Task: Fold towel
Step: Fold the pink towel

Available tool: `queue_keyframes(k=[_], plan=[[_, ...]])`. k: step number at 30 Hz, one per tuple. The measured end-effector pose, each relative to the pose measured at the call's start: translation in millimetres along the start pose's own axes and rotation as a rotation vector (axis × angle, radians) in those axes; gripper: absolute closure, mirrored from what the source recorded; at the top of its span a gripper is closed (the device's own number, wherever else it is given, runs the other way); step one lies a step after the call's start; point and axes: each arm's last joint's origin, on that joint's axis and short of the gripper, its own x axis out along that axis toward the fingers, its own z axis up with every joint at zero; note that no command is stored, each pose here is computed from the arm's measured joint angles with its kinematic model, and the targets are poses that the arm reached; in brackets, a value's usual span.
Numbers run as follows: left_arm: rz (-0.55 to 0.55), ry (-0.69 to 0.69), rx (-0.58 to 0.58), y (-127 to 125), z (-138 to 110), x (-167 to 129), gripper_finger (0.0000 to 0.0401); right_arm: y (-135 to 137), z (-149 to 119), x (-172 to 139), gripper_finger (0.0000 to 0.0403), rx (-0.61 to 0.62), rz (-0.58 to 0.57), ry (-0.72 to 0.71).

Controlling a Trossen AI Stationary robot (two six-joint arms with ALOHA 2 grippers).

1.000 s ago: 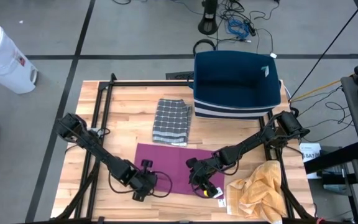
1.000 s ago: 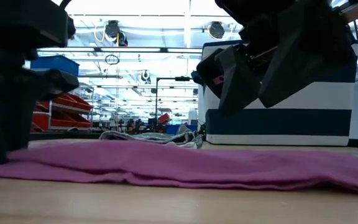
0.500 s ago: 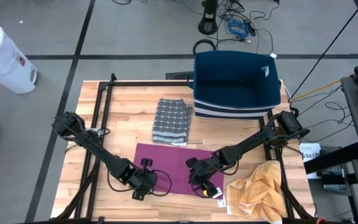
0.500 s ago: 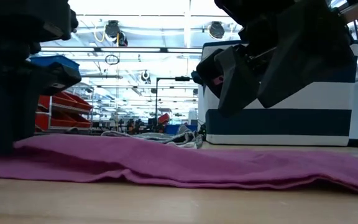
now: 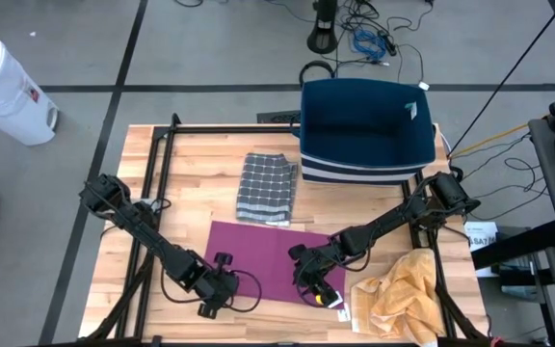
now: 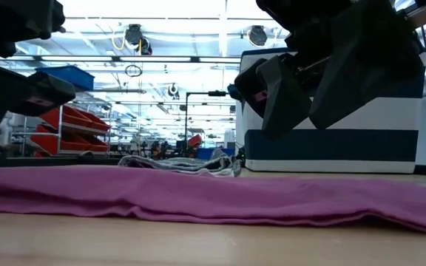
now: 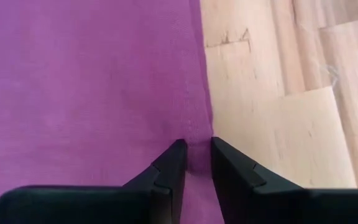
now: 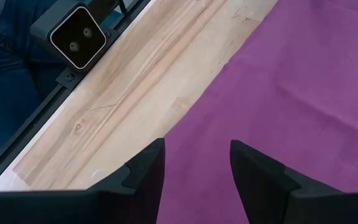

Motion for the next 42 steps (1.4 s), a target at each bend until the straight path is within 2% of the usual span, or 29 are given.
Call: queue_keyframes(k=[11,16,21,28,42], plan=[[0.018,-0.011,-0.004,1,1,0,0.0256,-1,0,3,0.0234,0.020,0.001,-0.008],[0.015,-0.011,-0.026,1,1,0,0.0227,-4,0,18,0.0234,0.009,0.009,-0.072],[-0.033,0.013,-0.054,-1,0,0,0.0206,-11,-7,36,0.0234,0.015,0.005,-0.100],[-0.112,0.072,-0.075,-5,-4,-1,0.0199,-17,-22,50,0.0234,0.082,0.058,-0.033],[0.011,0.070,-0.067,17,0,-10,0.0199,-11,-20,36,0.0234,0.106,0.130,0.027]])
